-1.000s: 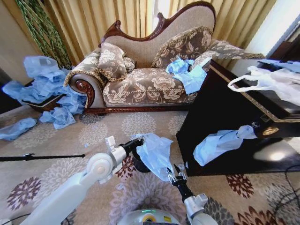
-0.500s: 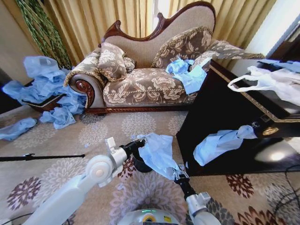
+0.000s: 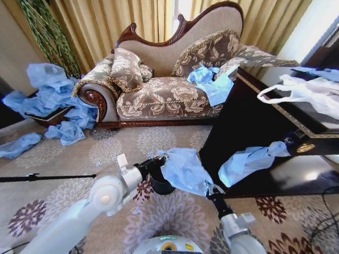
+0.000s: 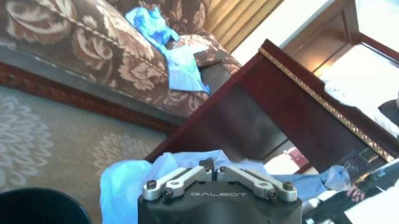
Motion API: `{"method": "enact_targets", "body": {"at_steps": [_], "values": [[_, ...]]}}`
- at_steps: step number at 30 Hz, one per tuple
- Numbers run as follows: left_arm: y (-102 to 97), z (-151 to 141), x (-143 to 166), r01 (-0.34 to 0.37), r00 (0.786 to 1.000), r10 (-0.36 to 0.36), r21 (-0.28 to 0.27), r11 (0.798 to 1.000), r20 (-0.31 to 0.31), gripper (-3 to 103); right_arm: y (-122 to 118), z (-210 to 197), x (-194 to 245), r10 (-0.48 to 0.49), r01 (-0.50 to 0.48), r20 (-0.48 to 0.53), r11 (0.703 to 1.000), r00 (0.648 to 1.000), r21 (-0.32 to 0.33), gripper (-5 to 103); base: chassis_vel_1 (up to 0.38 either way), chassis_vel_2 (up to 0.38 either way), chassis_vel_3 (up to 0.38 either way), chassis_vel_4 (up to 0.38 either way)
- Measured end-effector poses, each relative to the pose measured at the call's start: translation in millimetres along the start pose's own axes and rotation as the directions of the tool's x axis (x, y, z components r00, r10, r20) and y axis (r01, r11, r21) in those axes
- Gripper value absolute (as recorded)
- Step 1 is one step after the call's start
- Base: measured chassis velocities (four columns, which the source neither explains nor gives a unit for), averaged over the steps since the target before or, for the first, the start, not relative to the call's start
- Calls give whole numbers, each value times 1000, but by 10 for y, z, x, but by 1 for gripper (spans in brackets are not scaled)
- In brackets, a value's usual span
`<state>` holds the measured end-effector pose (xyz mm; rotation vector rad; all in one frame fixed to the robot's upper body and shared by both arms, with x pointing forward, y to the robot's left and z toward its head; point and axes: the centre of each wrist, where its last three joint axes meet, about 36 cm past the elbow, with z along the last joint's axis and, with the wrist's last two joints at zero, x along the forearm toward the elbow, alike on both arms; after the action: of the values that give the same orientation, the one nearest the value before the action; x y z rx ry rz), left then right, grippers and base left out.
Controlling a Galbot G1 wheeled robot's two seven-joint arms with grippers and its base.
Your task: Place a garbage bag over the trash bin.
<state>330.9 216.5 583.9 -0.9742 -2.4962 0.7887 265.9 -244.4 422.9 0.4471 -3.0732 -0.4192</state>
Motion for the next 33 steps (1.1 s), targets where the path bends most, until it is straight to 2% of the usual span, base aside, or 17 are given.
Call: {"method": "enact_targets", "body": {"at_steps": [5, 10, 15, 18, 23, 26, 28, 29, 33], "values": [[-51, -13, 227, 55, 998, -55, 24, 998, 3, 0, -23, -77, -286, -89, 89, -3, 996, 996, -13, 0, 0, 0, 0, 0], [-46, -14, 325, 78, 997, -78, 25, 997, 18, 0, -26, -7, -514, -143, 143, 6, 989, 990, -20, 0, 0, 0, 0, 0], [-15, -139, 337, 71, 996, -70, -23, 997, 64, 0, 7, -93, -832, -180, 183, 61, 983, 982, -36, 0, 0, 0, 0, 0], [16, -276, 311, 61, 994, -52, -92, 994, 96, 0, 20, -218, -1015, -207, 212, 100, 976, 973, -41, 0, 0, 0, 0, 0], [34, -340, 315, 60, 993, -46, -125, 990, 109, 0, 48, -266, -1142, -227, 235, 110, 970, 968, -66, 0, 0, 0, 0, 0], [73, -290, 324, 69, 993, -57, -114, 991, 102, 0, 80, -202, -1167, -235, 243, 95, 967, 967, -81, 0, 0, 0, 0, 0], [141, -163, 323, 91, 993, -84, -81, 993, 81, 0, 121, -11, -1106, -235, 239, 52, 966, 971, -97, 0, 0, 0, 0, 0], [141, -163, 323, 91, 993, -84, -81, 993, 81, 0, 121, -11, -1106, -235, 239, 52, 966, 971, -97, 0, 0, 0, 0, 0], [214, 75, 346, 138, 990, -139, 27, 990, 36, 0, 199, 322, -876, -221, 217, -20, 969, 975, -116, 0, 0, 0, 0, 0]]}}
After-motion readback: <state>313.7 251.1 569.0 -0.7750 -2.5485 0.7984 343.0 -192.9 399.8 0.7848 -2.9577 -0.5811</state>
